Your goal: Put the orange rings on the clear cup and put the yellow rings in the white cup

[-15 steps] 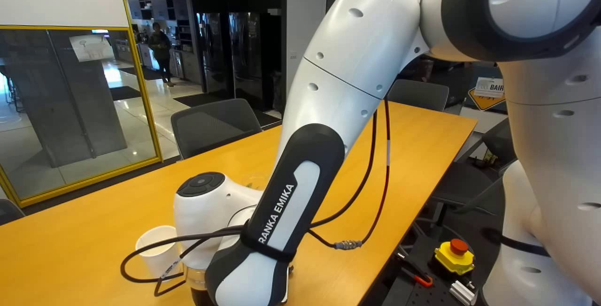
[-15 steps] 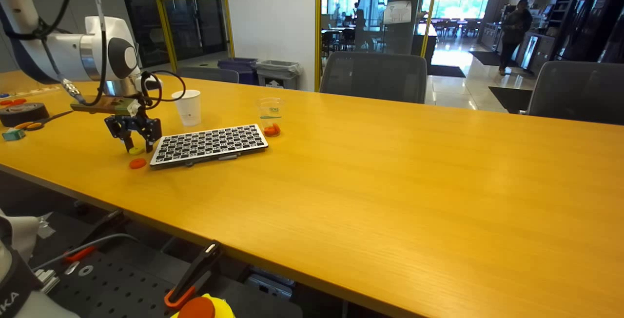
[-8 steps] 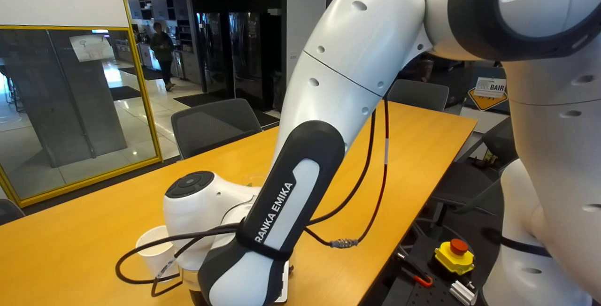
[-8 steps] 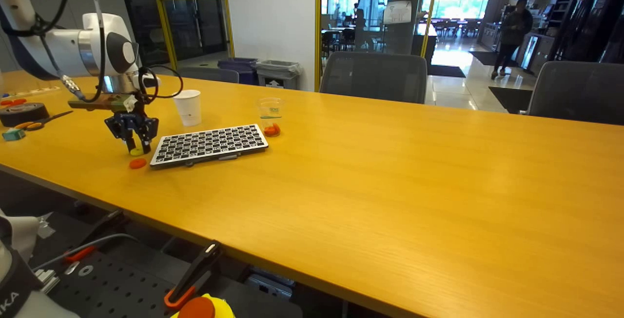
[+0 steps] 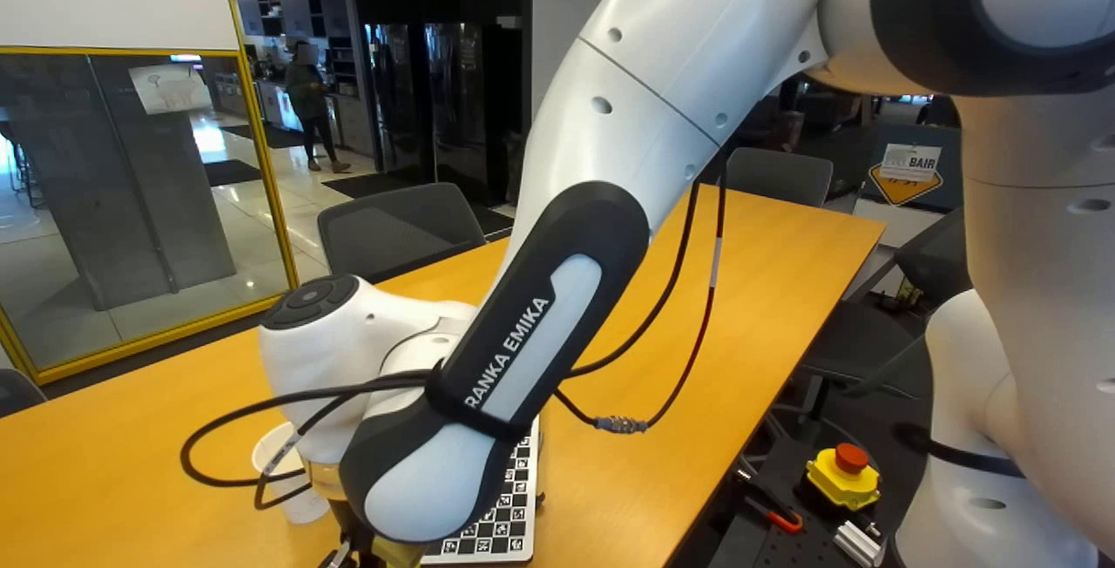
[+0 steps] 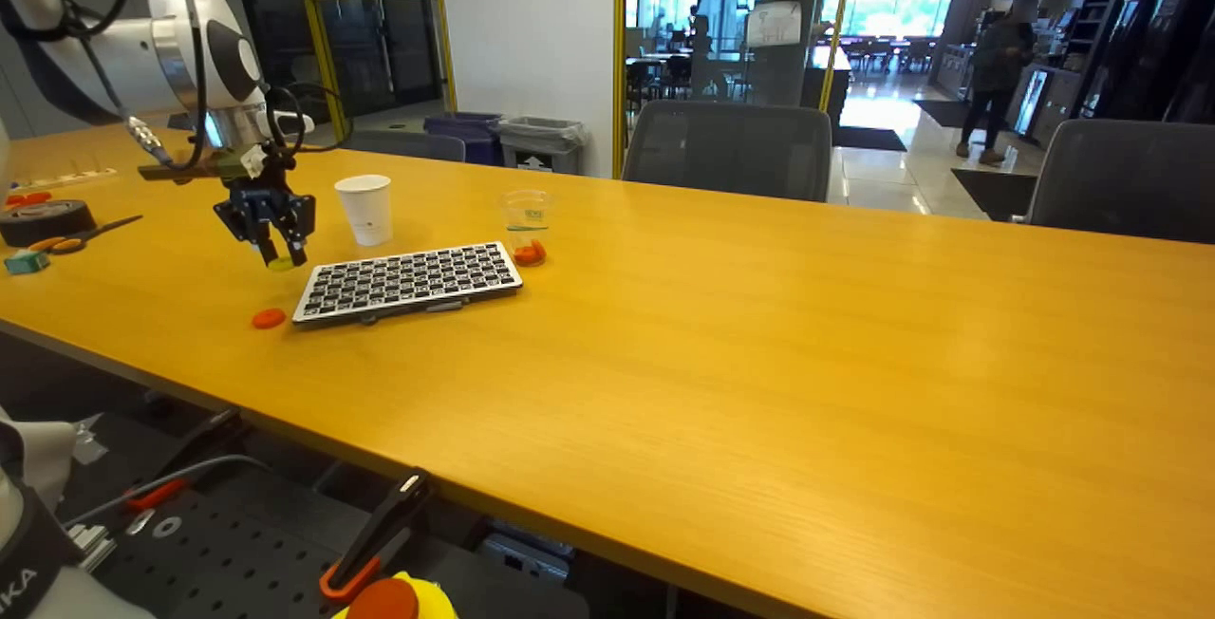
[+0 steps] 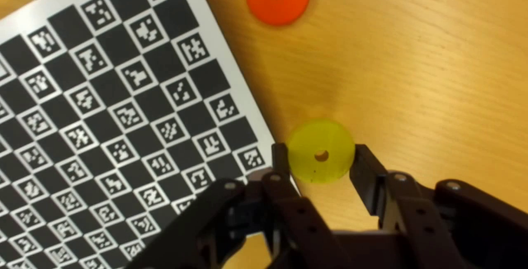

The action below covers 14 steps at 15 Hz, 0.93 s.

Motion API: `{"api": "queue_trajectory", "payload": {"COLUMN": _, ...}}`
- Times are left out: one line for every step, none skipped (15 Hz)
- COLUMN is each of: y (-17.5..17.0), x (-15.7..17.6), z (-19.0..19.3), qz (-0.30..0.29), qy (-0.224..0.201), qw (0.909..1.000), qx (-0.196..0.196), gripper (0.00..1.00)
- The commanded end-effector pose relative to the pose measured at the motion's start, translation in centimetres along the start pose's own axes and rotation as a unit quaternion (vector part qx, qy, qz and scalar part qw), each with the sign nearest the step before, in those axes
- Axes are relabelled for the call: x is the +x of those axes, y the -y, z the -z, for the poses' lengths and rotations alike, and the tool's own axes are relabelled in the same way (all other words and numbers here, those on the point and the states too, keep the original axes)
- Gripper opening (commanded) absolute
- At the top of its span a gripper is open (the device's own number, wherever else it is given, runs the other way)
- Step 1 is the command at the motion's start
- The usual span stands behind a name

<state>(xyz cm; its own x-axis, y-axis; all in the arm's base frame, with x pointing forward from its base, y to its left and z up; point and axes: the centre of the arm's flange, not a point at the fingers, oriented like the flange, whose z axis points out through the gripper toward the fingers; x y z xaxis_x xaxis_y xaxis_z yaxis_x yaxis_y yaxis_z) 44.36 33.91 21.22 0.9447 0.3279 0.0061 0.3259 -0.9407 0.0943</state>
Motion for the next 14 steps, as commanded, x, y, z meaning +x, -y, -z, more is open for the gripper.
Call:
{"api": "queue_trajectory", "payload": {"y": -1.6, "x": 2.1, "z": 4.9, "qz": -0.009, "qy": -0.036, "qw": 0.9993, "qx": -0.005, "gripper": 0.22}}
{"api": "queue_trajectory", "payload": {"y": -2.1, "x": 3.1, "z": 6.0, "qz": -0.011, "qy": -0.046, "qw": 0.9989, "qx": -0.004, "gripper": 0.22}}
{"api": "queue_trajectory", "payload": {"y": -2.5, "x": 3.6, "z": 6.8, "qz": -0.011, "qy": -0.053, "qw": 0.9985, "qx": -0.003, "gripper": 0.22}}
{"api": "queue_trajectory", "payload": {"y": -3.0, "x": 4.6, "z": 7.6, "qz": -0.011, "qy": -0.059, "qw": 0.9982, "qx": -0.004, "gripper": 0.22}}
{"api": "queue_trajectory", "payload": {"y": -3.3, "x": 5.2, "z": 8.1, "qz": -0.01, "qy": -0.066, "qw": 0.9978, "qx": -0.005, "gripper": 0.22}}
{"api": "queue_trajectory", "payload": {"y": -3.8, "x": 6.3, "z": 8.5, "qz": -0.009, "qy": -0.07, "qw": 0.9975, "qx": -0.004, "gripper": 0.22}}
{"api": "queue_trajectory", "payload": {"y": -4.2, "x": 7.2, "z": 8.7, "qz": -0.007, "qy": -0.073, "qw": 0.9973, "qx": -0.003, "gripper": 0.22}}
{"api": "queue_trajectory", "payload": {"y": -4.6, "x": 7.9, "z": 9.0, "qz": -0.004, "qy": -0.075, "qw": 0.9972, "qx": 0.0, "gripper": 0.22}}
{"api": "queue_trajectory", "payload": {"y": -5.1, "x": 8.9, "z": 9.1, "qz": 0.001, "qy": -0.077, "qw": 0.997, "qx": 0.003, "gripper": 0.22}}
{"api": "queue_trajectory", "payload": {"y": -5.5, "x": 9.7, "z": 9.1, "qz": 0.006, "qy": -0.078, "qw": 0.9969, "qx": 0.003, "gripper": 0.22}}
{"api": "queue_trajectory", "payload": {"y": -5.8, "x": 10.6, "z": 9.2, "qz": 0.011, "qy": -0.081, "qw": 0.9967, "qx": 0.004, "gripper": 0.22}}
{"api": "queue_trajectory", "payload": {"y": -6.1, "x": 11.5, "z": 9.3, "qz": 0.016, "qy": -0.082, "qw": 0.9965, "qx": 0.004, "gripper": 0.22}}
{"api": "queue_trajectory", "payload": {"y": -6.3, "x": 12.2, "z": 9.3, "qz": 0.02, "qy": -0.084, "qw": 0.9963, "qx": 0.005, "gripper": 0.22}}
{"api": "queue_trajectory", "payload": {"y": -6.4, "x": 12.9, "z": 9.4, "qz": 0.025, "qy": -0.085, "qw": 0.996, "qx": 0.006, "gripper": 0.22}}
